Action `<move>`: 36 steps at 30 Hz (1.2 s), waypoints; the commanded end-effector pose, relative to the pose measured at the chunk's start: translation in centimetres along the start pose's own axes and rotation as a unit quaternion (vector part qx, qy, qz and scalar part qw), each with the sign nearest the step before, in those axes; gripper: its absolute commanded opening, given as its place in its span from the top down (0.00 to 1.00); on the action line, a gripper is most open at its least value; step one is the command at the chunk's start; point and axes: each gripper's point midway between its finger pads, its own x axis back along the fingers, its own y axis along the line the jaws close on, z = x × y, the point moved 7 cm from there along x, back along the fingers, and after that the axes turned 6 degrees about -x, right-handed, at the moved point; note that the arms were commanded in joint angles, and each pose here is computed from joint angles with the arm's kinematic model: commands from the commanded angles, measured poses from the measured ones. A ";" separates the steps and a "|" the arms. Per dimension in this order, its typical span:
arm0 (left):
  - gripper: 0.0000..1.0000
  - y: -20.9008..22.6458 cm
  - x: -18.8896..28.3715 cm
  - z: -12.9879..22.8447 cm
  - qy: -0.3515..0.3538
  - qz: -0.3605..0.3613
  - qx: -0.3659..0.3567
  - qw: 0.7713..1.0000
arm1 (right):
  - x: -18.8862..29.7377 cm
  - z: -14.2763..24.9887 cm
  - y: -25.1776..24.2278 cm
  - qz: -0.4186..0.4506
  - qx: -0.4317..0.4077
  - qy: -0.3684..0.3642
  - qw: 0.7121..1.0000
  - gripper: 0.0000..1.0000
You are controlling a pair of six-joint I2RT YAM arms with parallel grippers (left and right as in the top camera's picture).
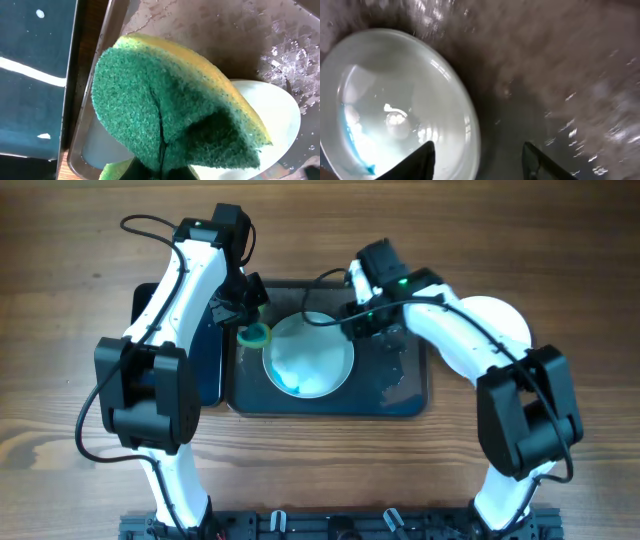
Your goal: Clean dirty plates on tray and stack at the side
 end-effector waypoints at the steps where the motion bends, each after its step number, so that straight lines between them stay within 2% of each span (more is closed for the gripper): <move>1: 0.96 -0.1 0.2 -0.3 -0.008 0.001 -0.007 1.000 | -1.3 -0.5 0.0 -0.048 0.054 0.001 0.997 0.53; 5: 0.96 -0.1 0.2 -0.3 -0.008 0.001 -0.007 1.000 | -3.7 0.3 0.6 -0.098 0.048 0.032 0.994 0.57; 12: 0.96 -0.1 0.2 -0.3 -0.008 0.001 -0.007 1.000 | -5.0 -0.1 0.4 -0.096 0.006 0.026 0.995 0.66; 19: 0.96 -0.1 0.2 -0.3 -0.008 0.001 -0.007 1.000 | -5.7 0.4 0.4 -0.062 -0.047 0.038 0.996 0.96; 24: 0.96 -0.1 0.2 -0.3 -0.008 0.001 -0.007 1.000 | -5.9 0.8 1.0 -0.060 -0.074 0.048 0.994 0.96; 27: 0.96 -0.3 0.2 -0.2 -0.008 0.001 -0.009 1.000 | -5.7 1.2 0.6 -0.039 -0.119 0.058 0.990 0.95; 30: 0.96 -0.7 0.1 0.0 -0.007 0.000 -0.016 1.000 | -4.7 1.7 -0.8 0.040 -0.207 0.052 0.976 0.96; 34: 0.96 -1.4 0.0 0.5 -0.006 0.000 -0.020 1.000 | -2.1 2.7 -3.0 0.163 -0.332 0.016 0.929 0.96; 36: 0.96 -1.8 0.0 0.7 -0.006 0.000 -0.008 1.000 | -1.8 2.5 -3.3 0.178 -0.328 0.003 0.928 0.96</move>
